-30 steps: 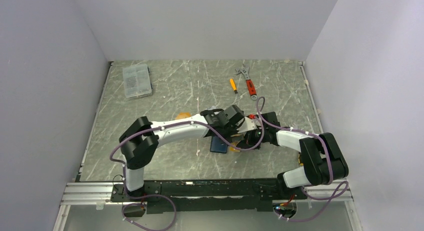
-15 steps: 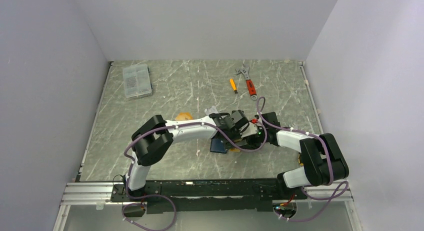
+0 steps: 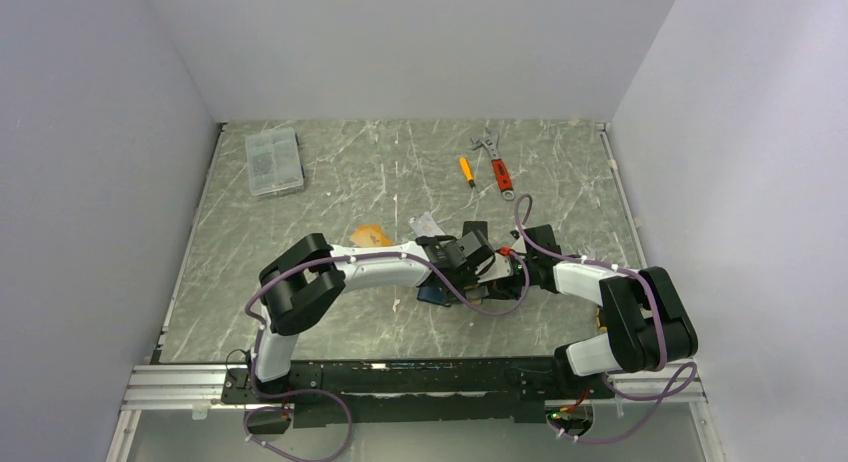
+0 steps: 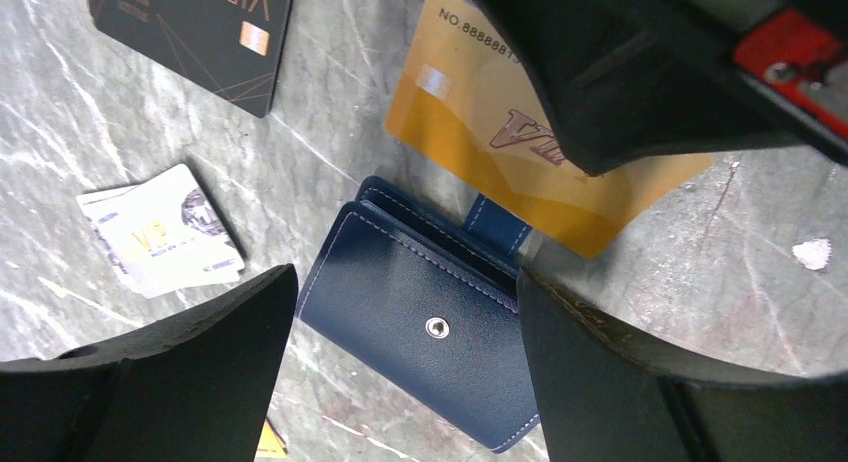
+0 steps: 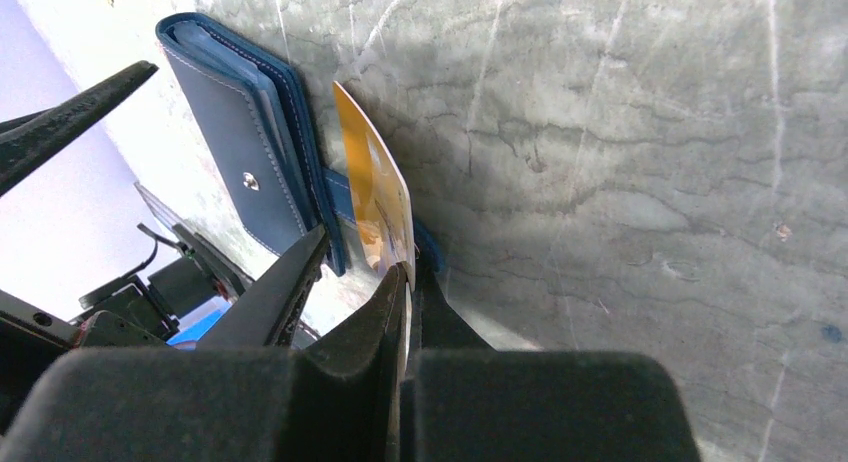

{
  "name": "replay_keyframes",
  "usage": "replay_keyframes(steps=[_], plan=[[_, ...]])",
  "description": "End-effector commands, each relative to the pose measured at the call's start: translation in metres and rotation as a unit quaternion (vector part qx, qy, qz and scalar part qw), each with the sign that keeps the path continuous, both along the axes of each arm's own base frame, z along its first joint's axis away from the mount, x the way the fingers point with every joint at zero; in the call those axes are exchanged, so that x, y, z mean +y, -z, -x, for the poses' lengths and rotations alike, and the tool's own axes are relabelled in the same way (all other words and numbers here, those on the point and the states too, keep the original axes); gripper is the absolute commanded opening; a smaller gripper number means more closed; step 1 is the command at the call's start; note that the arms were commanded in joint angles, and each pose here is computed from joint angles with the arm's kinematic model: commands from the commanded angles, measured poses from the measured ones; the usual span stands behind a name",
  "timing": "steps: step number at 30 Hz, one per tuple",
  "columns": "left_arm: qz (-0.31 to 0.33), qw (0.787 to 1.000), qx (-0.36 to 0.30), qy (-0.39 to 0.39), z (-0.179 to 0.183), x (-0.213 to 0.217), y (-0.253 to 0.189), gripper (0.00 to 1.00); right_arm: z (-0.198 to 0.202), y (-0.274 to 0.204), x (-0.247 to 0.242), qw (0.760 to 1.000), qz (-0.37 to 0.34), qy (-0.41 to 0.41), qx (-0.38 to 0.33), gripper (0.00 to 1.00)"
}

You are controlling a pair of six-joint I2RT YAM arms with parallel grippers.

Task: Put the credit cards into the card holder
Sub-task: Open the card holder at the center of the board.

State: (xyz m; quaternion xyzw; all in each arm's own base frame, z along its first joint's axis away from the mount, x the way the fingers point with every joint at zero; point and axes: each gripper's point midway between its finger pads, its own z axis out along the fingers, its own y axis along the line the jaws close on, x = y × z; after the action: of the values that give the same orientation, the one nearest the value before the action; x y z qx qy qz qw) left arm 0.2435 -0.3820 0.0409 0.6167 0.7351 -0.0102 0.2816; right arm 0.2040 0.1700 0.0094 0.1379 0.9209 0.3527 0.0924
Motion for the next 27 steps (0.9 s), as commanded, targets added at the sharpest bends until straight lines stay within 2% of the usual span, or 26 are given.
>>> replay_keyframes(steps=[1,16,27], plan=[[0.000,0.999,-0.046,-0.002,-0.011,0.008,-0.029,0.86,0.024,0.043,-0.043,0.991,0.122,0.037,0.049,0.00],[-0.027,0.997,-0.070,0.006,-0.013,0.029,-0.032,0.85,0.023,0.042,-0.044,0.990,0.125,0.039,0.045,0.00],[-0.010,0.997,-0.074,-0.024,-0.026,0.051,-0.053,0.85,0.023,0.043,-0.045,0.990,0.127,0.042,0.045,0.00]])
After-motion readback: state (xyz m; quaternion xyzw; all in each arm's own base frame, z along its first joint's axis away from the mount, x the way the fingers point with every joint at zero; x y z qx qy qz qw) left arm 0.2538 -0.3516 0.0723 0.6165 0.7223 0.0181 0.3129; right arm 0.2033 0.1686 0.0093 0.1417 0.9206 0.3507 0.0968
